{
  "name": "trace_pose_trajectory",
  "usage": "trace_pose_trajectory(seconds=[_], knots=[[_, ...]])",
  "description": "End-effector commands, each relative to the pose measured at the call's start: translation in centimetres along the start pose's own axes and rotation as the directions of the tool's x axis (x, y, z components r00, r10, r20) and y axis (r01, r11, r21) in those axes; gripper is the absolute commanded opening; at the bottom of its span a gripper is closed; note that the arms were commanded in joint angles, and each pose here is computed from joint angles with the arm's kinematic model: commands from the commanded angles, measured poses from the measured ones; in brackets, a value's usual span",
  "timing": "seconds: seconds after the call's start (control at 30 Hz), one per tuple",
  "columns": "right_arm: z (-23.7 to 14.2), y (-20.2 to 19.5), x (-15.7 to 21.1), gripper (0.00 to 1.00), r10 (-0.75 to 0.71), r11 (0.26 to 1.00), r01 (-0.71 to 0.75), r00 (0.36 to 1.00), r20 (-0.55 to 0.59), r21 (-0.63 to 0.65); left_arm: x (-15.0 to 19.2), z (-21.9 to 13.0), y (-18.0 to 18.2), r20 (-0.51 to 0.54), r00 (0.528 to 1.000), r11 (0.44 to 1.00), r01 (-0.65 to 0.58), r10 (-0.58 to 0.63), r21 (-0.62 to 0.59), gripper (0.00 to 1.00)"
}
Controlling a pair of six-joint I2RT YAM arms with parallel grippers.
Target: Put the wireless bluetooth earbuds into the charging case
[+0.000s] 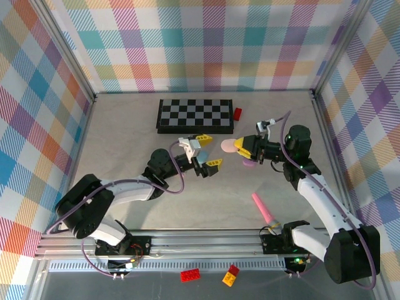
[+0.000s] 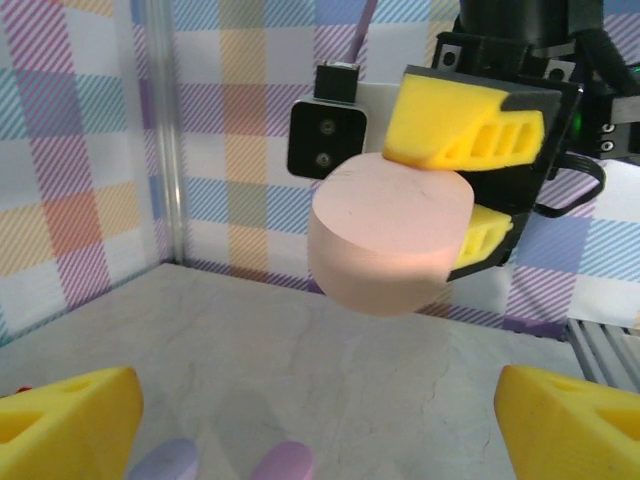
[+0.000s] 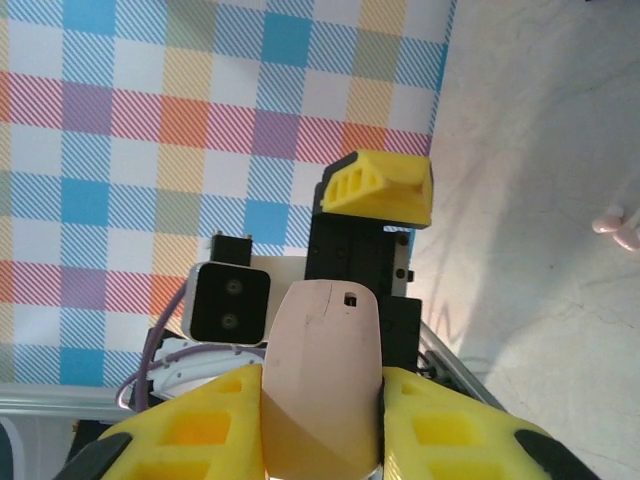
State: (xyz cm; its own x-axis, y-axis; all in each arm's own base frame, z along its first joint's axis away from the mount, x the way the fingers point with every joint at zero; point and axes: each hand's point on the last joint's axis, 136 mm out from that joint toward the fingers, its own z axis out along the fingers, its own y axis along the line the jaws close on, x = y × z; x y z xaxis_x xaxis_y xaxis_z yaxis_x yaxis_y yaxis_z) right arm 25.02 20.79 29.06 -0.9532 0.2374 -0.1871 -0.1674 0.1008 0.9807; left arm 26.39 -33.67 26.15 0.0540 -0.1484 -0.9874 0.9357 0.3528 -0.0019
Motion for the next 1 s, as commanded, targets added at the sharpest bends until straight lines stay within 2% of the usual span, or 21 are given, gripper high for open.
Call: trace_pose_trajectory(seconds=[0.0,0.13,0.3,0.57,0.67,0.97], knots=[[-0.2,2.3,0.0,0.23,-0.003,0.997,0.004,1.000,0.013,-0.074,-3.3,0.2,-1.9,0.136,0.988,0.987,-0.093,0.076,0.130,0.85],[-0.2,3.0,0.4,0.23,0.000,0.996,0.001,1.000,0.008,-0.090,-3.6,0.8,-2.3,0.150,0.983,0.977,-0.133,0.108,0.167,0.81],[0.5,3.6,0.7,0.23,0.009,0.993,-0.010,1.000,-0.012,-0.119,-4.2,1.8,-2.4,0.164,0.982,0.969,-0.131,0.097,0.211,0.70],[1.4,3.8,0.6,0.23,0.021,0.988,-0.025,0.999,-0.029,-0.156,-4.7,2.5,-2.5,0.178,0.978,0.961,-0.149,0.108,0.235,0.64],[1.5,3.6,0.6,0.23,0.027,0.988,-0.032,0.999,-0.035,-0.152,-4.8,2.5,-2.6,0.182,0.978,0.959,-0.150,0.107,0.242,0.58],[1.6,3.2,0.8,0.23,0.023,0.991,-0.028,0.999,-0.041,-0.130,-5.5,2.4,-3.2,0.187,0.979,0.951,-0.137,0.086,0.276,0.52]])
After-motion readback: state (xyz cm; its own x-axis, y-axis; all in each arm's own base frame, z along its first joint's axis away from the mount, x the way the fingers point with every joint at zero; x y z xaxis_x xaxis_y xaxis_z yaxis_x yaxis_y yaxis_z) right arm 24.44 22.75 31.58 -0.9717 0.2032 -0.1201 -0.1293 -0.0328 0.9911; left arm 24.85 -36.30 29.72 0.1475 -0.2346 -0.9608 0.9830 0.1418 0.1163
